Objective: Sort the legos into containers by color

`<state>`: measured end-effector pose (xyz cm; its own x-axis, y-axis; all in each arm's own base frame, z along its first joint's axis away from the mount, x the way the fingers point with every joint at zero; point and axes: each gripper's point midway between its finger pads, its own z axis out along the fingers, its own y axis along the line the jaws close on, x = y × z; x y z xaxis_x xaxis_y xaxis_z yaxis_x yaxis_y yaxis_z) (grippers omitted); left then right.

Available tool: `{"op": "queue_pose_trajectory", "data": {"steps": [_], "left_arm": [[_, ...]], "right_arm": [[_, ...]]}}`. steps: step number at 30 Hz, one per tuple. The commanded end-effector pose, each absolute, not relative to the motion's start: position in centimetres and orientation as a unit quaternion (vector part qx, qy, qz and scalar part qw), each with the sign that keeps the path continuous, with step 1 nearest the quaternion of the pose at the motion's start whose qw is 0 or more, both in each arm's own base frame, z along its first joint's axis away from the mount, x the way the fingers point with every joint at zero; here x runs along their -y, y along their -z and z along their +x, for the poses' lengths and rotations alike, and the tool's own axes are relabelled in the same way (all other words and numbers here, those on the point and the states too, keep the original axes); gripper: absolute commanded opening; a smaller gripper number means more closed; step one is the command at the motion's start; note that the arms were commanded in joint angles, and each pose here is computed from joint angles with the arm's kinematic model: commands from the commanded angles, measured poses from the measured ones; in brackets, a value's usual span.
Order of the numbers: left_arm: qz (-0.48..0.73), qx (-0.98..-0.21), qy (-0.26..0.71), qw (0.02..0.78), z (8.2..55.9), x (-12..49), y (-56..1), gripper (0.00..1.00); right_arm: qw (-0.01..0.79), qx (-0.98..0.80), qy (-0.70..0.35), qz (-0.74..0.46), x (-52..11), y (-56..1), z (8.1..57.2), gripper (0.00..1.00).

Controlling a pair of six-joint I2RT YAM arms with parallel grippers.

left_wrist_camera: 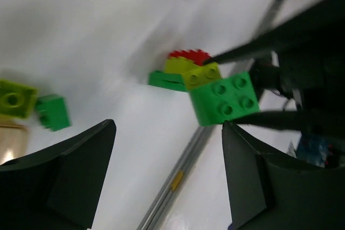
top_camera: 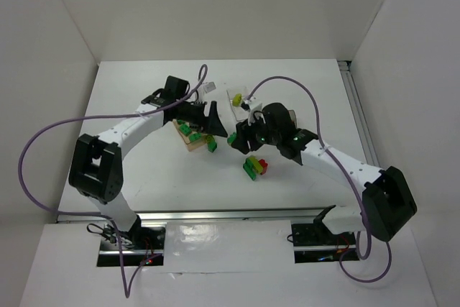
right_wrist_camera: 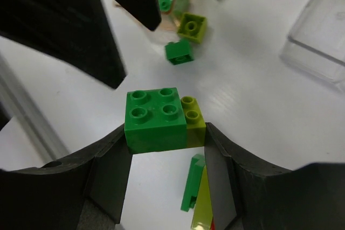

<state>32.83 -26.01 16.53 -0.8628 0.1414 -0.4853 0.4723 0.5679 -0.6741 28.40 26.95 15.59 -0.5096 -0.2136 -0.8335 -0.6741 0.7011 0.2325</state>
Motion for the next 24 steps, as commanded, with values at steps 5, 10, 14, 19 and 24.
{"op": "queue_pose_trajectory", "data": {"steps": [5, 10, 14, 19, 24], "left_arm": [[0.348, -0.7, 0.553, 0.289, 27.8, 27.7, -24.5, 0.87], [0.403, -0.649, 0.582, 0.28, 25.3, 28.6, -25.5, 0.86], [0.412, -0.665, 0.57, 0.251, 25.5, 30.0, -23.8, 0.86], [0.424, -0.67, 0.562, 0.234, 25.3, 30.8, -23.1, 0.84], [0.425, -0.673, 0.564, 0.22, 25.0, 30.7, -22.2, 0.76]], "right_arm": [[0.332, -0.758, -0.435, -0.356, -27.7, -19.1, 24.0, 0.27], [0.284, -0.722, -0.499, -0.386, -28.3, -20.6, 21.4, 0.3], [0.272, -0.719, -0.508, -0.387, -28.6, -20.4, 21.4, 0.31], [0.258, -0.716, -0.519, -0.389, -28.6, -20.3, 20.9, 0.31], [0.262, -0.713, -0.521, -0.388, -28.5, -20.5, 21.1, 0.31]]}}
